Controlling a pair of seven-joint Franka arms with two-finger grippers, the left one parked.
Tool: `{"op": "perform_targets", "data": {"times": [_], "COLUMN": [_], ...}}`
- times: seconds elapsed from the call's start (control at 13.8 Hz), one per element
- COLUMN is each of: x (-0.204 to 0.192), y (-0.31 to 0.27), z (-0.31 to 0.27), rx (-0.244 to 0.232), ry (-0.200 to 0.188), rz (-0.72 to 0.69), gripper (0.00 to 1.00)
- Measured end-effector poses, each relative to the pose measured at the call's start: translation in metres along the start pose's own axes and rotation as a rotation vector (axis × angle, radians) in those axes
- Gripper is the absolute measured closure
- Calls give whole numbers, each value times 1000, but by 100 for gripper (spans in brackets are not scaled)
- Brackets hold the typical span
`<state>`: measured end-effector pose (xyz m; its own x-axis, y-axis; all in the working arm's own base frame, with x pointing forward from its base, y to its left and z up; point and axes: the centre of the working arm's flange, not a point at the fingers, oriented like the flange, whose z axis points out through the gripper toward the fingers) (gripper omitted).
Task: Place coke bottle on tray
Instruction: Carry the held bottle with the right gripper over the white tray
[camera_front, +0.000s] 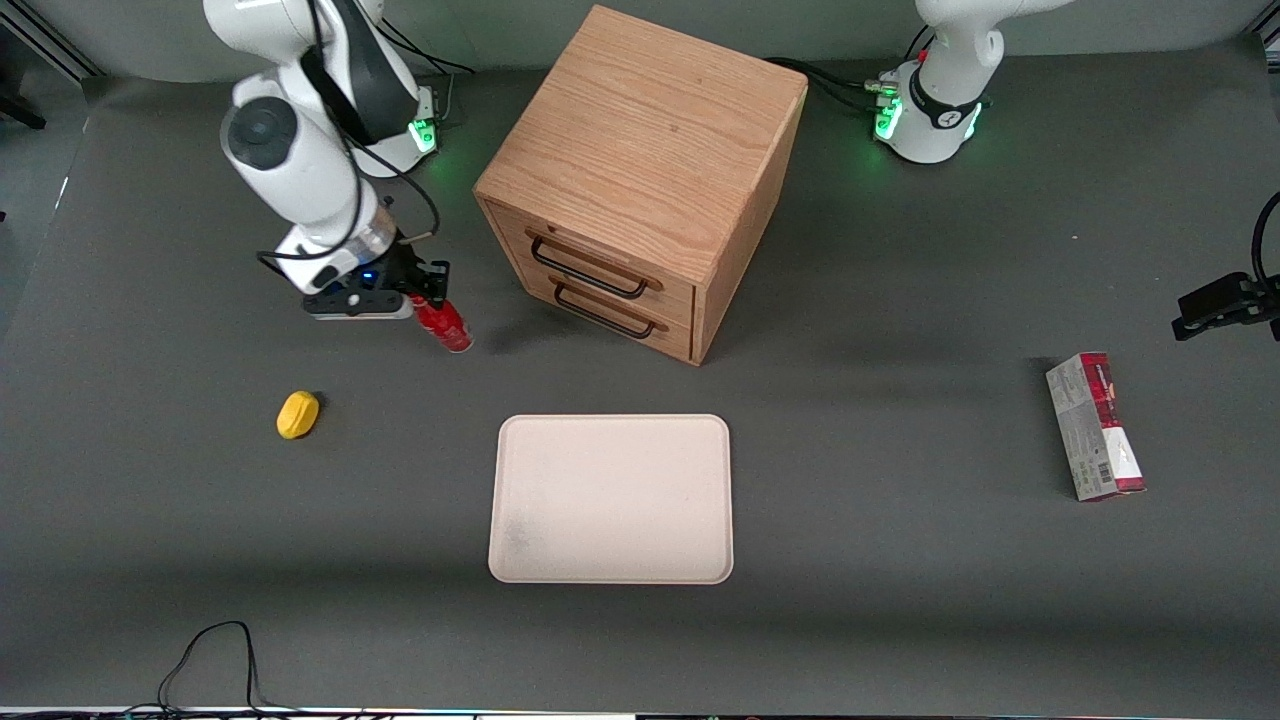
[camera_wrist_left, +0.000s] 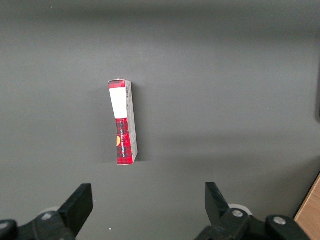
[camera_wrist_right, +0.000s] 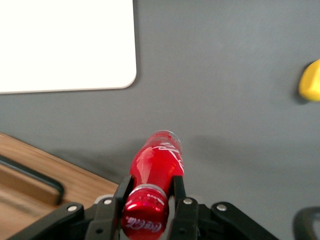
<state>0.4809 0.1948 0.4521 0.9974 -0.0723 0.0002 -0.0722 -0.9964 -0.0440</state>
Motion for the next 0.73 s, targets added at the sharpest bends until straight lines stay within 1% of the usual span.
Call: {"op": "perform_targets", "data": {"times": [0.15,0.22,0.36,0.44,0.58,0.73], "x": [32,49,84,102,137,164], "y": [3,5,6,4,1,-10], "z": [-65,-93,-130,-142,-157,-152], "rx": [1,-6,-25,-21,1,15], "ry": [-12,-13,-17,-12,16,45], "rz": [19,23,25,26,29,12], "gripper": [63,63,63,63,63,63]}}
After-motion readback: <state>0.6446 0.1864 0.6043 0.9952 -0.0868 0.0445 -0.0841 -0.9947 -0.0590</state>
